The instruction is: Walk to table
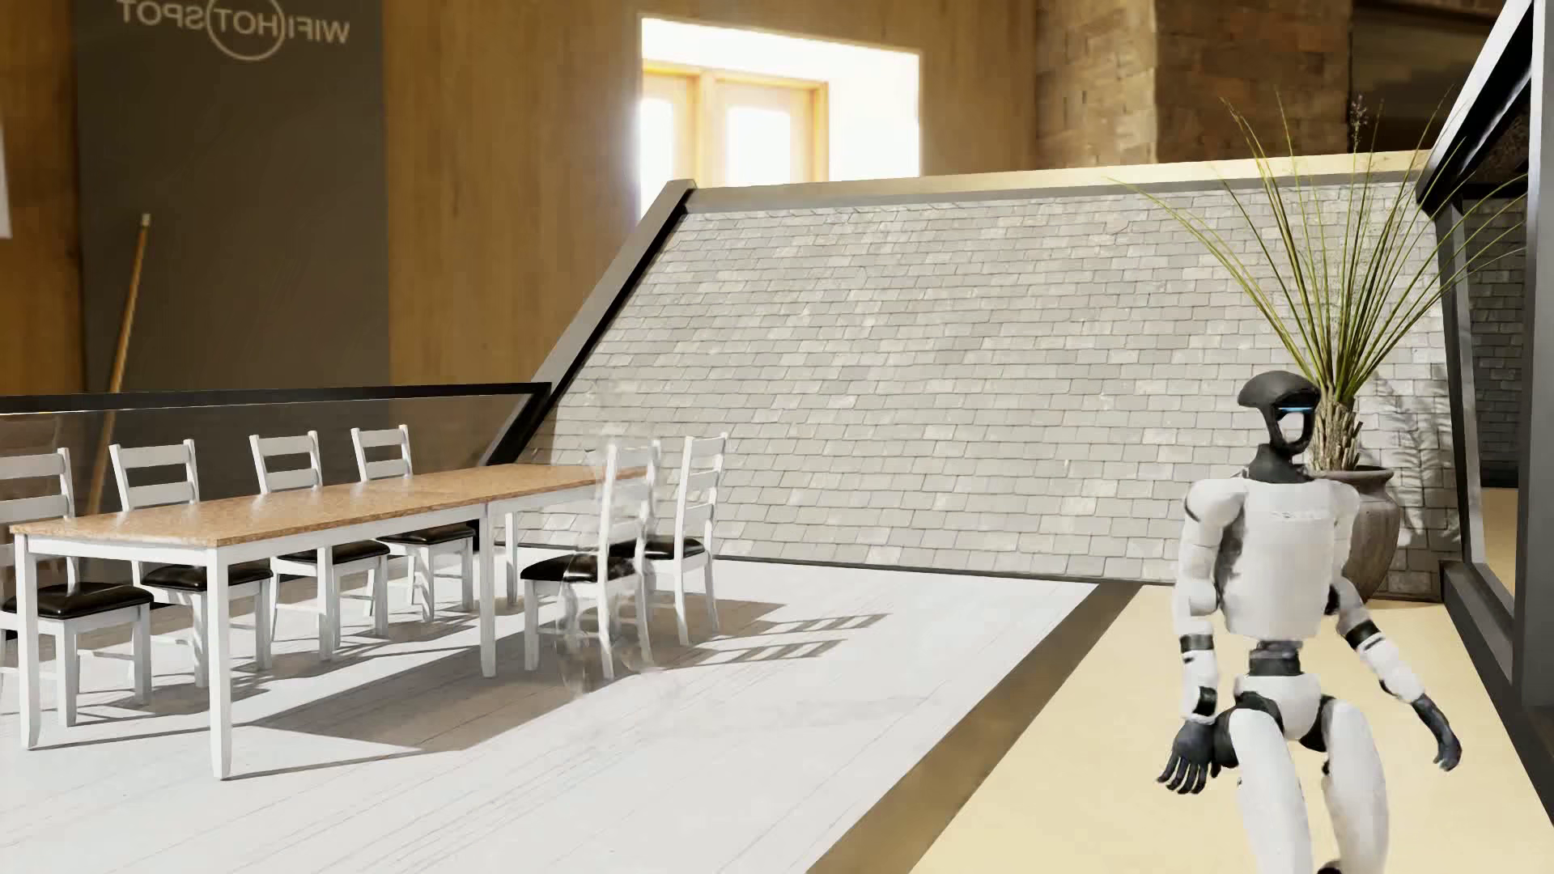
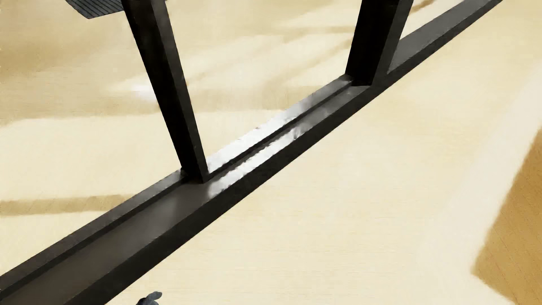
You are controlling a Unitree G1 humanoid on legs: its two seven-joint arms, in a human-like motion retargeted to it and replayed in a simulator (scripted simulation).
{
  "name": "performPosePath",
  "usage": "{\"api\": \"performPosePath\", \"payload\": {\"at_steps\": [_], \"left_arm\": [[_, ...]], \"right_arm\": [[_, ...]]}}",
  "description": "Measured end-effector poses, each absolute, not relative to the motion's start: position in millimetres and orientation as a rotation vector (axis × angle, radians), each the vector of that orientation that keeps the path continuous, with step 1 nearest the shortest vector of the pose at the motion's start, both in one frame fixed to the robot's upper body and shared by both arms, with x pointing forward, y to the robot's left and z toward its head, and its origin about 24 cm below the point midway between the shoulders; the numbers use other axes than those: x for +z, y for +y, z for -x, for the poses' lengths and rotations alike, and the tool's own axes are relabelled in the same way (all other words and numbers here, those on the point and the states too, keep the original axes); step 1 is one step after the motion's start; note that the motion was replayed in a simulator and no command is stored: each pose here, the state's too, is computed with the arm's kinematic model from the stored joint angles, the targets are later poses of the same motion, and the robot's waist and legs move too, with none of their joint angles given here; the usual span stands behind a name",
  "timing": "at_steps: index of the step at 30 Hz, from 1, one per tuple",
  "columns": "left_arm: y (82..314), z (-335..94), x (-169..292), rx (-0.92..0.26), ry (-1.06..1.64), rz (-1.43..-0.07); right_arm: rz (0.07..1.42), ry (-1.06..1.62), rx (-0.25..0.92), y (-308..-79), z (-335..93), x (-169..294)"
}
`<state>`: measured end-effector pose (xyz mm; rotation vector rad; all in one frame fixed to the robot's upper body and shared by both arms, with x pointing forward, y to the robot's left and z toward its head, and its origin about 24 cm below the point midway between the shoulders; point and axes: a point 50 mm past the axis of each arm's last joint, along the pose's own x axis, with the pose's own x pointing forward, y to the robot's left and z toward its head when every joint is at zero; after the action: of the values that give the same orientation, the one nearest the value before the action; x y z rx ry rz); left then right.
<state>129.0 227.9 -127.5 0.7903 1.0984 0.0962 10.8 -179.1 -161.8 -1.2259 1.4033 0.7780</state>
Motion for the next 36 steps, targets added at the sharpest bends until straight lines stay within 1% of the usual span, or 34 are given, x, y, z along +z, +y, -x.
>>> {"api": "performPosePath", "payload": {"at_steps": [1, 2, 4, 5, 6, 8, 9, 10, 12, 13, 14, 15, 16, 17, 18, 19, 20, 21, 22, 23, 24, 25, 26, 27, 28, 29, 30, 32, 34, 35, 36], "left_arm": [[229, -101, -141, 0.092, 1.253, -0.745], [227, -78, -150, 0.025, 1.349, -0.743], [218, -42, -158, -0.187, 1.399, -0.830], [214, -26, -159, -0.227, 1.404, -0.820], [210, -12, -159, -0.208, 1.420, -0.760], [206, 13, -157, -0.113, 1.479, -0.610], [204, 22, -158, -0.111, 1.506, -0.582], [201, 27, -158, -0.158, 1.524, -0.598], [197, 22, -161, -0.330, 1.512, -0.702], [196, 13, -162, -0.393, 1.485, -0.756], [196, 0, -162, -0.407, 1.448, -0.797], [195, -16, -160, -0.375, 1.391, -0.812], [194, -34, -155, -0.318, 1.308, -0.811], [193, -54, -148, -0.252, 1.202, -0.803], [193, -74, -139, -0.186, 1.090, -0.784], [194, -92, -129, -0.117, 0.989, -0.760], [196, -107, -120, -0.053, 0.908, -0.736], [197, -118, -111, -0.014, 0.842, -0.720], [195, -127, -104, 0.001, 0.780, -0.714], [193, -136, -97, -0.010, 0.729, -0.721], [192, -142, -93, -0.034, 0.698, -0.735], [190, -147, -91, -0.053, 0.685, -0.748], [190, -150, -91, -0.060, 0.688, -0.762], [192, -152, -91, -0.052, 0.704, -0.785], [197, -150, -93, -0.024, 0.732, -0.801], [202, -142, -96, 0.013, 0.776, -0.796], [208, -128, -102, 0.044, 0.838, -0.778], [224, -85, -118, 0.064, 1.018, -0.750], [245, -30, -132, 0.085, 1.263, -0.743], [254, -2, -136, 0.125, 1.405, -0.730], [262, 26, -137, 0.167, 1.540, -0.721]], "right_arm": [[1.261, 1.315, 0.717, -180, -38, -159], [1.284, 1.234, 0.650, -184, -68, -155], [1.337, 1.084, 0.531, -190, -130, -140], [1.366, 1.016, 0.474, -193, -157, -129], [1.389, 0.947, 0.408, -196, -182, -116], [1.400, 0.795, 0.256, -201, -219, -86], [1.385, 0.720, 0.185, -203, -230, -73], [1.365, 0.654, 0.128, -207, -238, -61], [1.313, 0.592, 0.039, -219, -238, -47], [1.292, 0.600, -0.001, -227, -230, -46], [1.268, 0.639, -0.040, -236, -217, -50], [1.244, 0.710, -0.056, -242, -199, -59], [1.221, 0.808, -0.036, -245, -180, -73], [1.208, 0.915, 0.022, -245, -159, -88], [1.211, 1.026, 0.113, -242, -135, -105], [1.219, 1.136, 0.234, -238, -110, -121], [1.218, 1.247, 0.378, -232, -83, -135], [1.189, 1.357, 0.533, -222, -55, -148], [1.136, 1.458, 0.695, -213, -28, -158], [1.073, 1.542, 0.843, -206, -4, -163], [1.009, 1.600, 0.949, -200, 15, -164], [0.975, 1.630, 1.009, -195, 28, -164], [0.978, 1.628, 1.016, -193, 33, -163], [1.013, 1.593, 0.987, -190, 31, -163], [1.077, 1.541, 0.939, -189, 25, -162], [1.156, 1.492, 0.883, -195, 17, -161], [1.244, 1.461, 0.841, -206, 6, -160], [1.442, 1.443, 0.841, -238, -22, -156], [1.633, 1.436, 0.823, -271, -66, -143], [1.737, 1.387, 0.799, -278, -93, -135], [1.853, 1.287, 0.804, -277, -122, -127]]}}
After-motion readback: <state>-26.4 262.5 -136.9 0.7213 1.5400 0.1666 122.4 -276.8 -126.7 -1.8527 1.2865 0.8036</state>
